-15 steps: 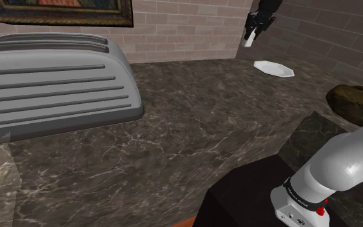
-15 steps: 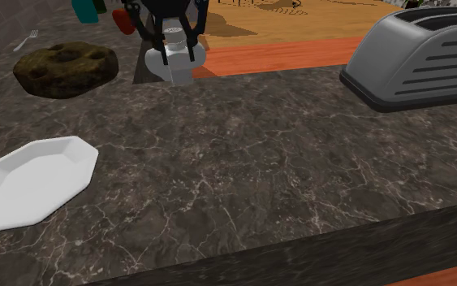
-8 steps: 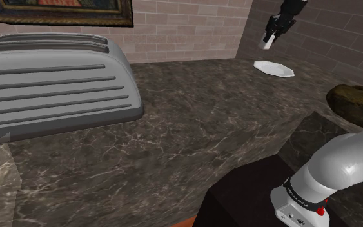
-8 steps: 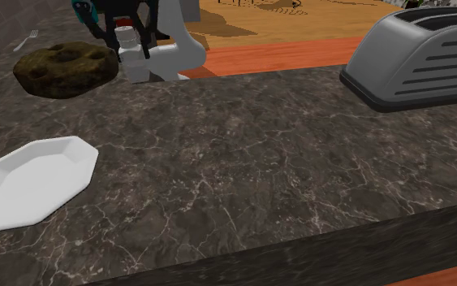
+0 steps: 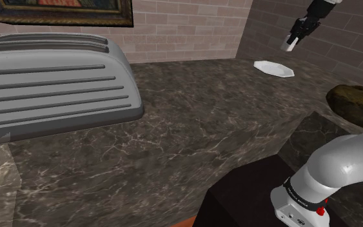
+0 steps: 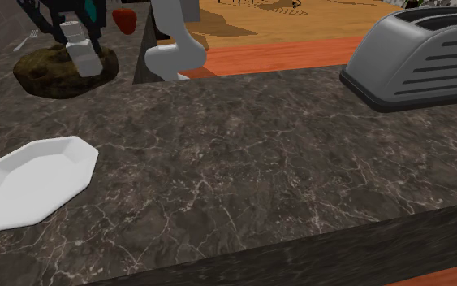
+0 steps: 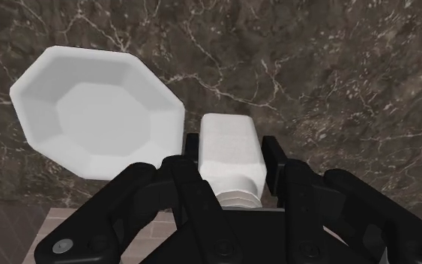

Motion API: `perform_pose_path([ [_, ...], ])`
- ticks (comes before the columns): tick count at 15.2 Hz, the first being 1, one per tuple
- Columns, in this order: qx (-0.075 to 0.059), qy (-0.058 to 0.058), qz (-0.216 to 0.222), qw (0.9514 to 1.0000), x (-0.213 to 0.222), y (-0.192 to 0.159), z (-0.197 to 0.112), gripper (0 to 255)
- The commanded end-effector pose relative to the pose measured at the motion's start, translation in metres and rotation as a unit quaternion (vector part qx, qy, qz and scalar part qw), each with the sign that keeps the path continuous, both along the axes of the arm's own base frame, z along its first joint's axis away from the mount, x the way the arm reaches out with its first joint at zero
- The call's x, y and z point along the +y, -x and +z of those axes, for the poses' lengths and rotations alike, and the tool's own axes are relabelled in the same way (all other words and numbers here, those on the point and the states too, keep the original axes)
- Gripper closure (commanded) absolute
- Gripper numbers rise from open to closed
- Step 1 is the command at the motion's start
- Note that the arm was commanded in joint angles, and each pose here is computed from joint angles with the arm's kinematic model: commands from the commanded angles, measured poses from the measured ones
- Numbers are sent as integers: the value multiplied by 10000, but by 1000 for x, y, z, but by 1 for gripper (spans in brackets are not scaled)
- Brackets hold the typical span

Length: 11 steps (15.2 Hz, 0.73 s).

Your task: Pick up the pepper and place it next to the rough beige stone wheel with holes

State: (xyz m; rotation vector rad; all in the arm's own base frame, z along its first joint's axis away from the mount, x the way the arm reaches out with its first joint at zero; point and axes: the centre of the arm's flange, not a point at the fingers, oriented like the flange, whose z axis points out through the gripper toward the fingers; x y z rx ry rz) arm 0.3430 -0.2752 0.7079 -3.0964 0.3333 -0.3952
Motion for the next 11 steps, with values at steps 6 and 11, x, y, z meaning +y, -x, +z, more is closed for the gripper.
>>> perform_pose_path([
  [6, 1, 2, 8, 10000, -73, 54, -1, 255],
  [11, 1, 2, 8, 10000, -126, 95, -1, 255],
])
